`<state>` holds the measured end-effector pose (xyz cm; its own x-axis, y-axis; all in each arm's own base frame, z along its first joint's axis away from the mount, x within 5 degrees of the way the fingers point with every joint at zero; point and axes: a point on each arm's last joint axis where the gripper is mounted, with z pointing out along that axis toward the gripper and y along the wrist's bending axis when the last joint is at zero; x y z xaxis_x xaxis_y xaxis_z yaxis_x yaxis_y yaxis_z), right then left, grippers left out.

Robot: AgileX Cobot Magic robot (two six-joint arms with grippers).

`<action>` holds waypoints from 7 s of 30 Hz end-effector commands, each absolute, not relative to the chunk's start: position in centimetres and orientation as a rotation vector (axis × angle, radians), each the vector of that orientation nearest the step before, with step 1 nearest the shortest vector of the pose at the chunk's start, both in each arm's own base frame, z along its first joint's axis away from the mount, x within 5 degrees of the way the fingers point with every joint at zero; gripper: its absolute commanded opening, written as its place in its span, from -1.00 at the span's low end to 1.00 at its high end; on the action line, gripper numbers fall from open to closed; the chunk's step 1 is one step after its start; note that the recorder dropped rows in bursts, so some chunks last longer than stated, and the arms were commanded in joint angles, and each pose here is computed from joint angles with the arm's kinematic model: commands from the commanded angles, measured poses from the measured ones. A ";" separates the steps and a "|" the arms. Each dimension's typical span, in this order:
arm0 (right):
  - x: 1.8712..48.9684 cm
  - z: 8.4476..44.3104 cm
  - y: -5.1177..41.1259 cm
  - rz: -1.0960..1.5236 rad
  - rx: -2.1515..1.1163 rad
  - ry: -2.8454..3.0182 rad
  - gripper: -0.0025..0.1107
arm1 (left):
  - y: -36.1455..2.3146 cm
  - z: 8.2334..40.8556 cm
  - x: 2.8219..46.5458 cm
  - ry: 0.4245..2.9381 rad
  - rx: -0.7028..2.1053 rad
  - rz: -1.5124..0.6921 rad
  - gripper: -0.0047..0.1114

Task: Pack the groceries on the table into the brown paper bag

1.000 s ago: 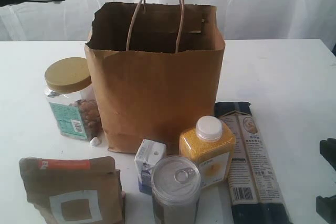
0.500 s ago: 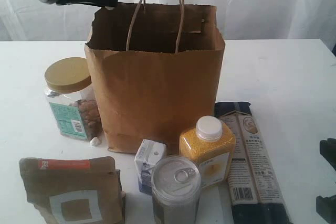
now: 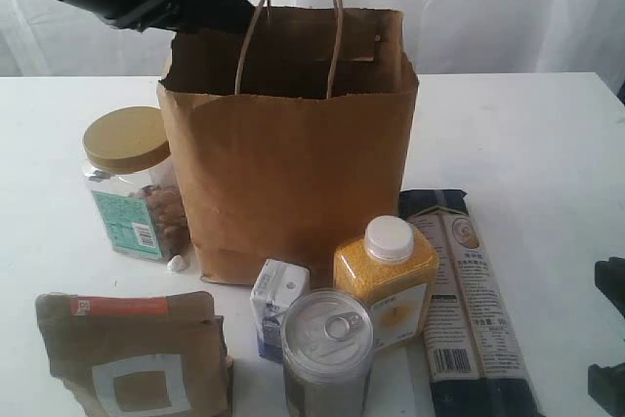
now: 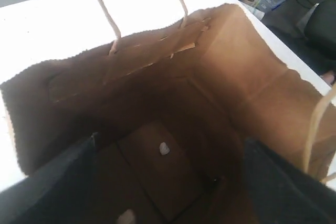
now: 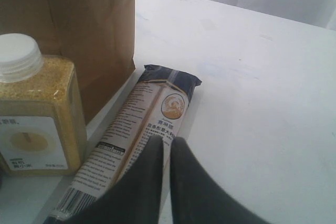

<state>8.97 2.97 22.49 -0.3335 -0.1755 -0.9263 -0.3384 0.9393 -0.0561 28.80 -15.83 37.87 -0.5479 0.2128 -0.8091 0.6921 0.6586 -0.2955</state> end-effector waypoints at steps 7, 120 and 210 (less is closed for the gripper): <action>8.9 22.5 2.9 0.170 -0.371 1.914 -0.86 | -15.4 41.9 26.5 2.004 0.822 -0.785 0.28; 8.9 22.5 2.9 0.172 -0.369 1.914 -0.86 | -8.2 37.4 24.8 2.204 0.372 -0.044 -0.92; 8.9 22.5 2.9 0.172 -0.369 1.914 -0.86 | -18.3 38.5 29.4 2.147 1.256 -0.511 -0.10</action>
